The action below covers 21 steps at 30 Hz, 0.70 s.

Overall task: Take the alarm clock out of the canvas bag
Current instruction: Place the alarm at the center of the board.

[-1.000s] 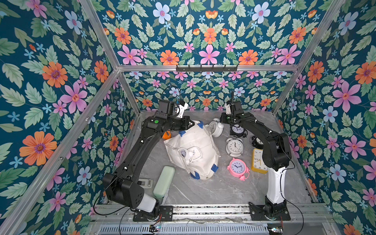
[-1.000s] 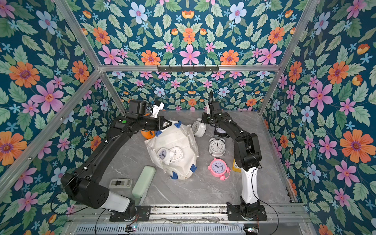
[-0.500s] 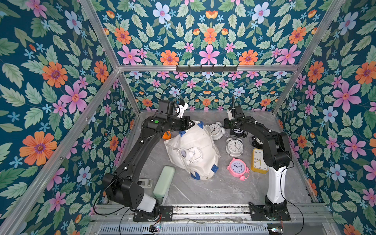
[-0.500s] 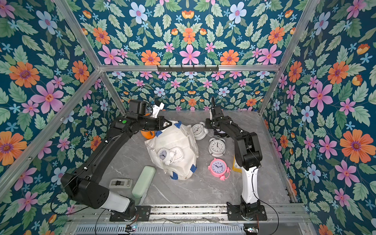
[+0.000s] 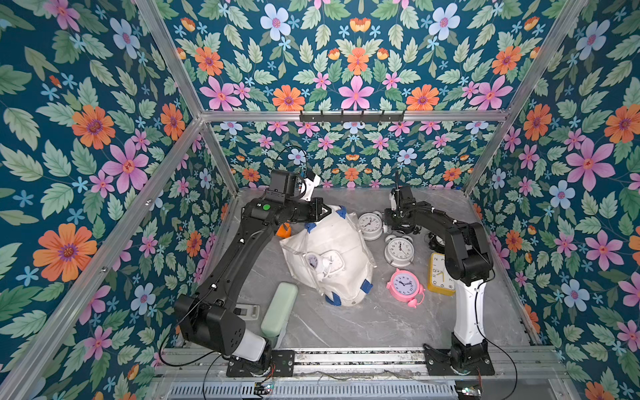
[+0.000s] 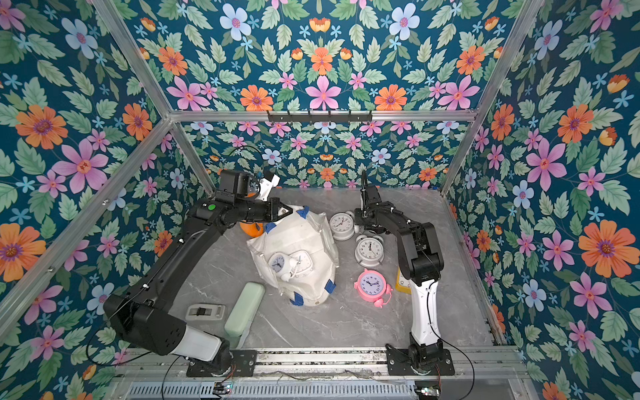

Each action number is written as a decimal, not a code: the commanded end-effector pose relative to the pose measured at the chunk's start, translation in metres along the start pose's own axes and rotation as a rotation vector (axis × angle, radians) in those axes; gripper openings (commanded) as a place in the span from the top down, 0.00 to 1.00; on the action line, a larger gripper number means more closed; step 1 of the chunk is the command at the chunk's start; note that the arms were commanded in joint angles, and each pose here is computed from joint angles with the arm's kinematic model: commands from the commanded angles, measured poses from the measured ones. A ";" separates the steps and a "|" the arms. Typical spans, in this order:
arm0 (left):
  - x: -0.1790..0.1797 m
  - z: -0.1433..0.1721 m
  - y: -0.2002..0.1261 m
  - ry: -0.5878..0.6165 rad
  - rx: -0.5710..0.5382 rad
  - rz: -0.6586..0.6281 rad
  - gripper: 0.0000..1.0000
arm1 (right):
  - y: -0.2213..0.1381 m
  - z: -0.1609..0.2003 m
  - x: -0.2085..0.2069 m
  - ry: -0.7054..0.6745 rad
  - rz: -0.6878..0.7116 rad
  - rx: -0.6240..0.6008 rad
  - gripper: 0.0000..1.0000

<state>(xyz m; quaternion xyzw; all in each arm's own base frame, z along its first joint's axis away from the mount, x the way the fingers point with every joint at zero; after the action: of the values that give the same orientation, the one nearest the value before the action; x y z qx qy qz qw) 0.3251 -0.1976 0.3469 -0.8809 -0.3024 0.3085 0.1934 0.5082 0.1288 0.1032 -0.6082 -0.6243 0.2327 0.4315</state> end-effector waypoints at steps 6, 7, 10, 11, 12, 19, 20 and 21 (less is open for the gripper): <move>-0.004 -0.008 -0.003 0.018 -0.036 0.017 1.00 | -0.001 -0.014 -0.032 0.083 0.071 -0.010 1.00; -0.004 -0.008 -0.004 0.018 -0.038 0.017 1.00 | -0.001 -0.016 -0.035 0.090 0.083 -0.012 1.00; -0.004 -0.008 -0.005 0.018 -0.040 0.012 1.00 | -0.004 -0.020 -0.043 0.106 0.132 -0.024 1.00; -0.005 -0.008 -0.005 0.017 -0.040 0.012 1.00 | -0.005 -0.023 -0.046 0.117 0.151 -0.030 1.00; -0.005 -0.008 -0.006 0.017 -0.040 0.012 1.00 | -0.005 -0.024 -0.049 0.129 0.162 -0.029 1.00; -0.002 -0.008 -0.003 0.001 -0.041 0.006 1.00 | 0.005 -0.032 -0.068 0.195 0.276 0.010 1.00; -0.002 -0.008 -0.004 0.002 -0.042 0.002 1.00 | 0.006 -0.032 -0.069 0.198 0.285 0.015 1.00; -0.002 -0.007 -0.004 0.003 -0.042 -0.004 1.00 | 0.006 -0.032 -0.069 0.200 0.286 0.014 1.00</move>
<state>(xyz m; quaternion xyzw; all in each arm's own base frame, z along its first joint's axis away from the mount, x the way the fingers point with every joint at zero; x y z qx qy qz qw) 0.3260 -0.1964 0.3464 -0.8769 -0.3105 0.3120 0.1931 0.5379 0.0629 0.1009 -0.6910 -0.5180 0.2150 0.4561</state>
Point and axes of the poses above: each gripper's point midway between its finger pads, its own y axis out along the fingers, its own x axis along the line the jaws close on, z = x × y, the point moved 5 cm from there along -y, back along the fingers, and after that the axes turned 13 degrees about y, right-handed, at the moved point
